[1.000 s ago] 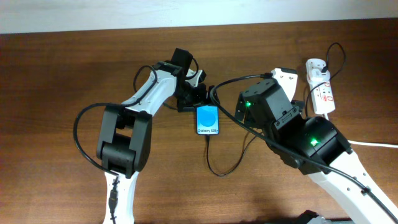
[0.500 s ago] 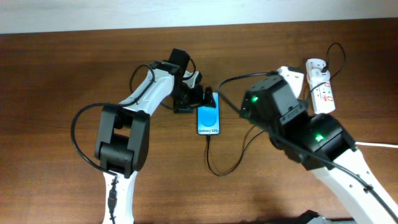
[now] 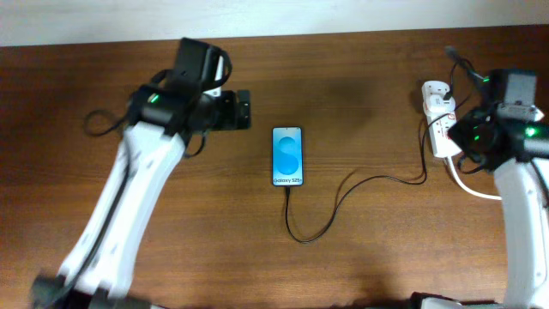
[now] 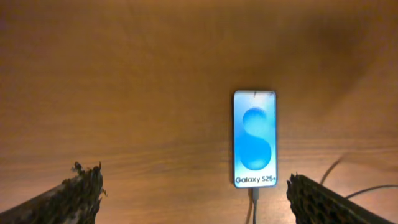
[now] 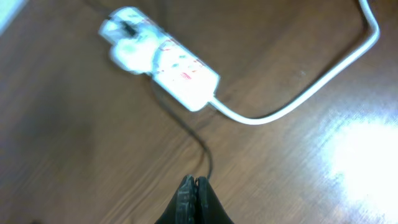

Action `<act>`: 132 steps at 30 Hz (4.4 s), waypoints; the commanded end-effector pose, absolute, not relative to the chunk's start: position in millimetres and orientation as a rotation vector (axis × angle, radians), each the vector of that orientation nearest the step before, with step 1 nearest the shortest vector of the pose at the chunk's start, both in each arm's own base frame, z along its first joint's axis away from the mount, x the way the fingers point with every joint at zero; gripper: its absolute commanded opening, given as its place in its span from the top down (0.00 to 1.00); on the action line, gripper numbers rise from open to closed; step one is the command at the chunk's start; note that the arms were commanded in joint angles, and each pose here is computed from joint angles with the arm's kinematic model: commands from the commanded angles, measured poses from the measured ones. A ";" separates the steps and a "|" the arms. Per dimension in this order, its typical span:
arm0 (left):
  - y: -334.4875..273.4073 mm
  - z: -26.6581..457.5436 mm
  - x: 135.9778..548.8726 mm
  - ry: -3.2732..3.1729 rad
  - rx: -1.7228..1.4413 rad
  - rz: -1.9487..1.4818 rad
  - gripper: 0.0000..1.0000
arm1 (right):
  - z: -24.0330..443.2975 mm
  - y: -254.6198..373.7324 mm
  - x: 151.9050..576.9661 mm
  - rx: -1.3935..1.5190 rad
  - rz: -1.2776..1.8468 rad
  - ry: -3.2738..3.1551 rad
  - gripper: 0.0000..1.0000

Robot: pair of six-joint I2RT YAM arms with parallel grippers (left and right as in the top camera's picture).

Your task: Plug charger to phone and switch on socket

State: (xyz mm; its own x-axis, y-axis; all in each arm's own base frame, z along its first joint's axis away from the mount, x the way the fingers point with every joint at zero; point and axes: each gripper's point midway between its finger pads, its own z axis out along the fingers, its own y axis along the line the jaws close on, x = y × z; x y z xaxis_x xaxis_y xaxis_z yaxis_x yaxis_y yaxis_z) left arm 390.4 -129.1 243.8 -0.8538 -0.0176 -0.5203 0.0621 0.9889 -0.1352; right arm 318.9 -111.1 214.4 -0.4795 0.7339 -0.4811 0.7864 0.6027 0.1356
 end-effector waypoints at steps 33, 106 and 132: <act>48.5 377.9 65.1 2.082 -0.376 0.061 0.01 | 64.5 -183.7 464.0 1.306 0.141 2.540 0.96; 59.6 379.4 6.8 1.869 -0.405 -0.011 0.01 | -33.0 -142.2 467.5 1.307 0.213 2.739 0.96; 59.6 379.5 6.8 1.869 -0.405 -0.011 0.01 | 32.7 -181.5 454.6 1.348 0.118 2.774 0.96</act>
